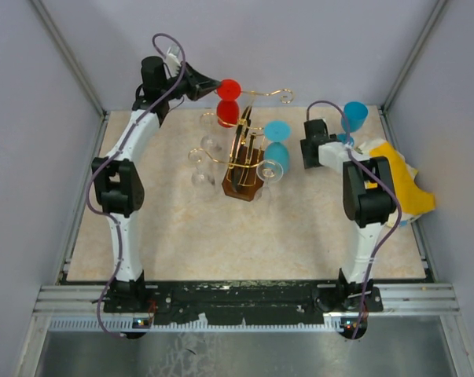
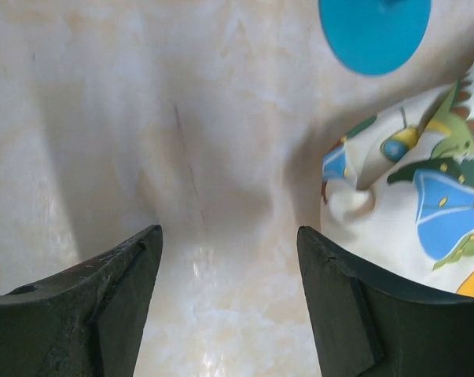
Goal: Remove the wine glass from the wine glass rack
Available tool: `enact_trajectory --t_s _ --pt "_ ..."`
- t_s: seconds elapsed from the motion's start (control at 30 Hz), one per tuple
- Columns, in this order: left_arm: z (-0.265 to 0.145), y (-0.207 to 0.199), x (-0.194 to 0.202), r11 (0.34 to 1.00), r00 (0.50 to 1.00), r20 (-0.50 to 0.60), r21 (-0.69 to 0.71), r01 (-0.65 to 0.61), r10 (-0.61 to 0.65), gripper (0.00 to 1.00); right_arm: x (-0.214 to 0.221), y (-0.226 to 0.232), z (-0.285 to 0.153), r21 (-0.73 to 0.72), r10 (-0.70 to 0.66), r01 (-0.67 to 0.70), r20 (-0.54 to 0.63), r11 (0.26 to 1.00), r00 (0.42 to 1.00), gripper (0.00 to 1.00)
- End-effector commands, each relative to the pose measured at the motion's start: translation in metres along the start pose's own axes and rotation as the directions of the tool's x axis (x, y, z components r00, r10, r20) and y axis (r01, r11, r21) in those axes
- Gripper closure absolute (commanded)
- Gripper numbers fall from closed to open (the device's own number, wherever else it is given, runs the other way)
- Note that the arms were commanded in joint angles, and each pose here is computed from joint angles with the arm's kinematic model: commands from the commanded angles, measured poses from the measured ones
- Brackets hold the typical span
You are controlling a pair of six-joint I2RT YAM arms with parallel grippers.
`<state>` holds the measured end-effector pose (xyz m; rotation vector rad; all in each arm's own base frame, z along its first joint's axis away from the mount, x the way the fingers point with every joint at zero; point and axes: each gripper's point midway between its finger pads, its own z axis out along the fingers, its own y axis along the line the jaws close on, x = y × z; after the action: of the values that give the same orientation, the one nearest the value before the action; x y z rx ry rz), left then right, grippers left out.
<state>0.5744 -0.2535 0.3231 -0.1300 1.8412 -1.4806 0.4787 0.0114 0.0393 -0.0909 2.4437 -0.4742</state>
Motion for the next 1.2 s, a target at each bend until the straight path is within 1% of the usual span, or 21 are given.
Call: enact_trajectory --t_s 0.0,0.13,0.3,0.37,0.4,0.57,0.73,0.87,0.93,1.0,1.03,1.17 --pt "-0.022 -0.038 0.006 0.997 0.998 -0.018 0.048 -0.052 0.053 1.0 0.045 0.006 -0.023 -0.078 -0.02 0.01 -0.133 0.997 0.991 0.28" --pt "-0.036 -0.039 0.009 0.998 0.998 -0.012 0.037 -0.058 0.059 1.0 0.046 0.01 -0.048 -0.147 0.026 -0.045 -0.128 0.988 0.991 0.27" --pt "-0.055 -0.045 -0.001 0.997 0.997 0.008 0.03 -0.076 0.076 1.0 0.039 0.014 -0.09 -0.231 0.138 -0.166 -0.134 0.959 0.981 0.28" --pt "-0.062 -0.047 -0.009 0.995 0.995 0.025 0.027 -0.093 0.092 1.0 0.03 0.014 -0.11 -0.271 0.181 -0.207 -0.118 0.94 0.976 0.28" --pt "-0.065 -0.047 -0.014 0.995 0.994 0.034 0.024 -0.101 0.101 1.0 0.02 0.011 -0.127 -0.296 0.21 -0.226 -0.085 0.928 0.974 0.28" --pt "-0.08 -0.031 -0.033 0.995 0.992 0.069 -0.018 -0.103 0.104 1.0 -0.01 0.0 -0.177 -0.365 0.296 -0.289 -0.037 0.885 0.955 0.28" --pt "-0.093 -0.014 -0.045 0.992 0.99 0.089 -0.06 -0.107 0.112 1.0 -0.039 0.008 -0.222 -0.51 0.372 -0.335 -0.033 0.792 0.928 0.29" --pt "-0.106 -0.009 -0.055 0.99 0.986 0.112 -0.078 -0.115 0.123 1.0 -0.06 0.01 -0.254 -0.641 0.461 -0.377 -0.04 0.668 0.887 0.31" --pt "-0.112 -0.009 -0.061 0.988 0.983 0.126 -0.086 -0.125 0.135 1.0 -0.067 0.007 -0.263 -0.67 0.491 -0.39 -0.043 0.632 0.87 0.31" --pt "-0.119 -0.008 -0.068 0.984 0.978 0.141 -0.115 -0.139 0.154 1.0 -0.074 0.011 -0.273 -0.721 0.511 -0.389 -0.057 0.573 0.858 0.32" --pt "-0.121 -0.007 -0.072 0.98 0.974 0.148 -0.132 -0.152 0.171 1.0 -0.076 0.011 -0.275 -0.734 0.519 -0.391 -0.062 0.555 0.853 0.32" --pt "-0.139 0.0 -0.089 0.963 0.958 0.191 -0.206 -0.173 0.213 1.0 -0.086 -0.001 -0.281 -0.739 0.576 -0.412 -0.039 0.534 0.817 0.36"
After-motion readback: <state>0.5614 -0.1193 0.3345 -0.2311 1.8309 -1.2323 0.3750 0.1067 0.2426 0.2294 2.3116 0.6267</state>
